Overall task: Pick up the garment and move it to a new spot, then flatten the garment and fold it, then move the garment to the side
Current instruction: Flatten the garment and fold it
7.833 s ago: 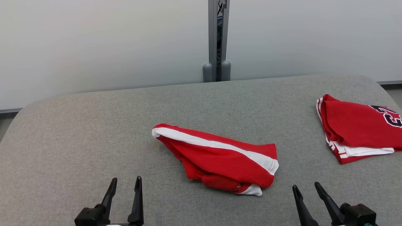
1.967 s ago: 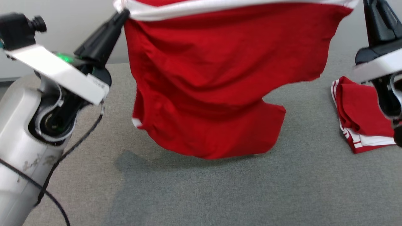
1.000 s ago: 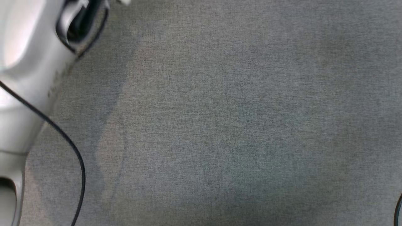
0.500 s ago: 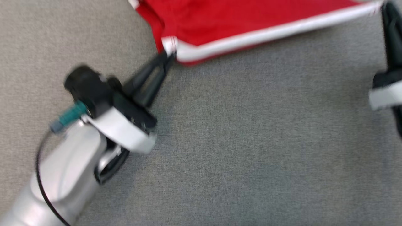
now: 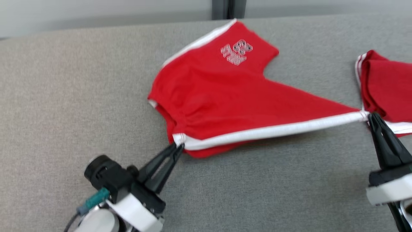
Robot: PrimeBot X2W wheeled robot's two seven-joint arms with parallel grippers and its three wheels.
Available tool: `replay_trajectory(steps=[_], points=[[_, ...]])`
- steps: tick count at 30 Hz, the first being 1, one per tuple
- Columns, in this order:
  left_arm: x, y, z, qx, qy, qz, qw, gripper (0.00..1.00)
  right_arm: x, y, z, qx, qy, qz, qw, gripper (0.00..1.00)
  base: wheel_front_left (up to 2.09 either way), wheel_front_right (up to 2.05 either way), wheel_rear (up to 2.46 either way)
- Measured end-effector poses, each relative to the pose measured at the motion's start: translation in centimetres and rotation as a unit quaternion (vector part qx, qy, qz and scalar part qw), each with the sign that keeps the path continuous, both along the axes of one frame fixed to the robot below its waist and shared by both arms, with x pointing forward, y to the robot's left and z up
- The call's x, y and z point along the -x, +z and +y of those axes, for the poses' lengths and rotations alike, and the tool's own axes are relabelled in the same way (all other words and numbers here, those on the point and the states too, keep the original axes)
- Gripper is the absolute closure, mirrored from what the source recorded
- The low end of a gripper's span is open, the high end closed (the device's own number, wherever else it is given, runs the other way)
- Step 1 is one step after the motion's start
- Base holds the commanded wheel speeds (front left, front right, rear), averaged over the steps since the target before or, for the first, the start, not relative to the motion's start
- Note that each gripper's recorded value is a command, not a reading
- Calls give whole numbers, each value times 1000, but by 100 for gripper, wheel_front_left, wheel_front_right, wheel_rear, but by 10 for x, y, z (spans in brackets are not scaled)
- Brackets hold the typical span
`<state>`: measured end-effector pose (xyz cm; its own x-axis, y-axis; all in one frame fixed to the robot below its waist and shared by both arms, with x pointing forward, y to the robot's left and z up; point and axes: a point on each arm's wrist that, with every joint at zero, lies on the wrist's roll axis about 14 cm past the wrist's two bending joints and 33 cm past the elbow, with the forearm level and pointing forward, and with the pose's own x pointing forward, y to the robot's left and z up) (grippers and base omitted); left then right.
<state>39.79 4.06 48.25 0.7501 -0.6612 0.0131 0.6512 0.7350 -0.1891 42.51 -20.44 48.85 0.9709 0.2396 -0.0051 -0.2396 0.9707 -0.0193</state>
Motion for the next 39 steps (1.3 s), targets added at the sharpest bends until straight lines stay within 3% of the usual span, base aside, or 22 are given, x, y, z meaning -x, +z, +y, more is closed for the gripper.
replay_trajectory(steps=[8,14,17,22,24,39], points=[[35,12,-1,8,0,-11,1000,100,45,15,-18,4,-33,-16,999,100,0,0,0],[46,1,-16,30,-17,25,999,100,38,2,-18,18,-30,1,999,100,0,0,0],[40,-4,-26,28,-30,30,999,100,17,-4,-5,12,-10,7,1000,100,0,0,0],[11,5,-30,76,6,39,996,100,-28,-10,-3,38,10,13,999,100,0,0,0],[-3,4,-26,118,40,65,990,100,-59,-13,0,60,24,17,998,100,0,0,0],[-58,-10,15,203,152,113,961,100,-183,-29,82,122,125,22,984,100,0,0,0]])
